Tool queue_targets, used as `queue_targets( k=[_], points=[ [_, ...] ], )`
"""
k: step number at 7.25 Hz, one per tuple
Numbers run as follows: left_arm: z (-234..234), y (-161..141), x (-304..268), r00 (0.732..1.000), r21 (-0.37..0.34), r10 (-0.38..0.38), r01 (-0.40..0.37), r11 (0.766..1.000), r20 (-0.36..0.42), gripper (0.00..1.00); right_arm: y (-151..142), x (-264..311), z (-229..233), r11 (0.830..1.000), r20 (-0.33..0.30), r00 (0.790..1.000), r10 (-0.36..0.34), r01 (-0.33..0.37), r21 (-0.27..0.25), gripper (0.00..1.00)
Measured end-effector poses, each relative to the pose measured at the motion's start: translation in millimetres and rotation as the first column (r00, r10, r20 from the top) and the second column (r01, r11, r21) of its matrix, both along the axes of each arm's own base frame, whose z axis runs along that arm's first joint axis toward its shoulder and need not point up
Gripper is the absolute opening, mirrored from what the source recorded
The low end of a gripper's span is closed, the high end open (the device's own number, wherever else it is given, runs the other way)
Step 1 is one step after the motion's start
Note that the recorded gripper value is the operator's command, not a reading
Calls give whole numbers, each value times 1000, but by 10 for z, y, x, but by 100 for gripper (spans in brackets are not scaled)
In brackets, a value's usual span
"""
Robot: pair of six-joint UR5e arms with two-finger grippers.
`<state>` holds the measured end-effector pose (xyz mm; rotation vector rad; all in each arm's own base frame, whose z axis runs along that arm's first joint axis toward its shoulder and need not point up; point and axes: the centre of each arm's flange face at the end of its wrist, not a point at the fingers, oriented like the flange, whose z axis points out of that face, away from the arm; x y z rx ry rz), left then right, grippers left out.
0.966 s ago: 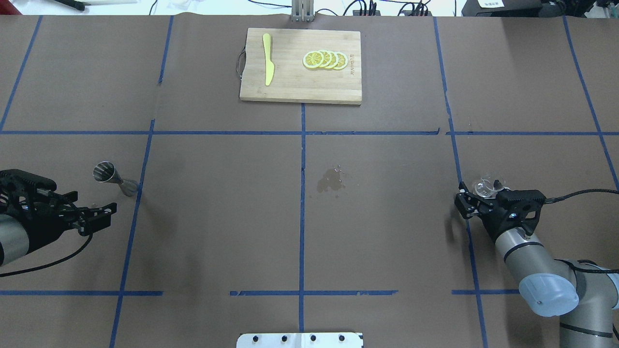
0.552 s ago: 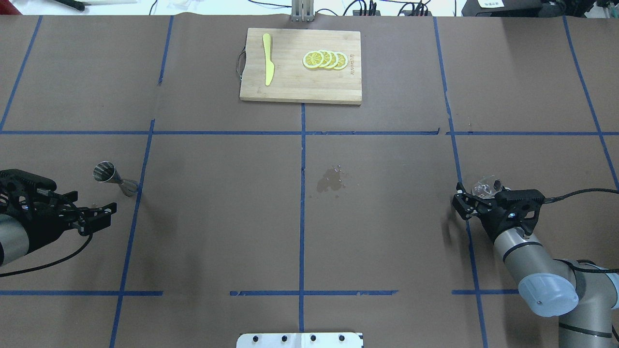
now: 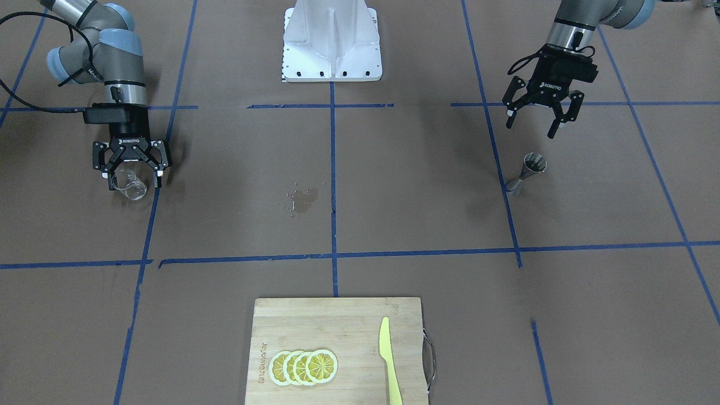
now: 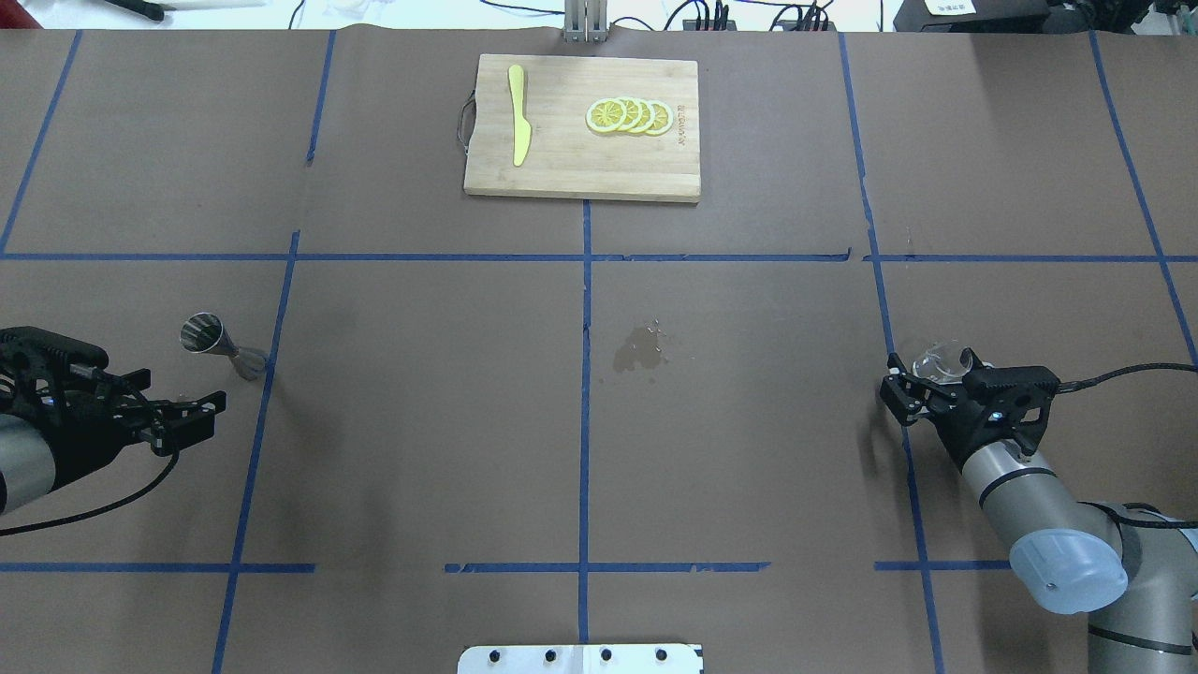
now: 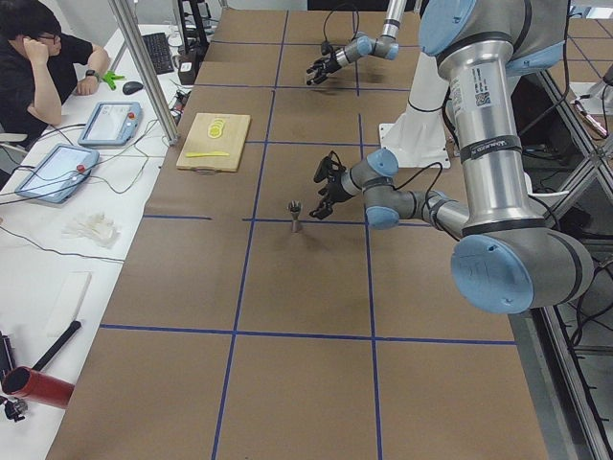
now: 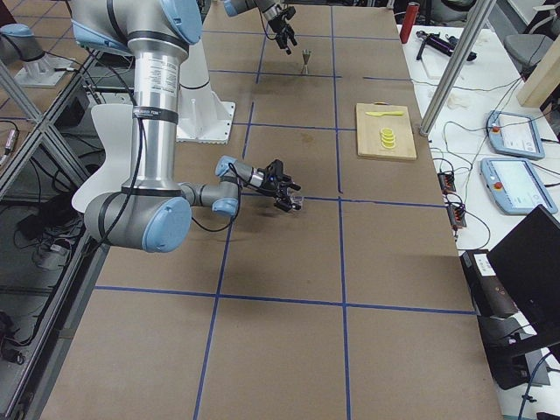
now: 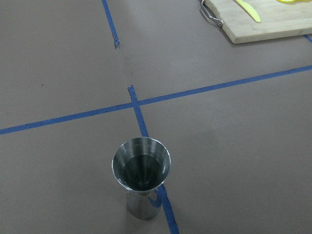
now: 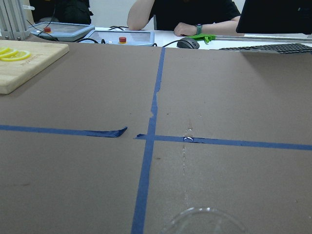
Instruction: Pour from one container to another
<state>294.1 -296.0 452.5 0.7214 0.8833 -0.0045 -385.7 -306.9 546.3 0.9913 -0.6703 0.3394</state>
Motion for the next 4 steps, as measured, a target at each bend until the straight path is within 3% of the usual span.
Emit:
queue_targets(
  k=[2,4],
  points=[
    [-25,15,4,1000,-6,16,-16,1000,-6,100,91,166,-38,1000,5,1000,-13,13,-3,100],
    [-183,87,24,996,-52,87,-86,995,7,100,241,223,38,999,-5,999,-48,48,-17,100]
  ],
)
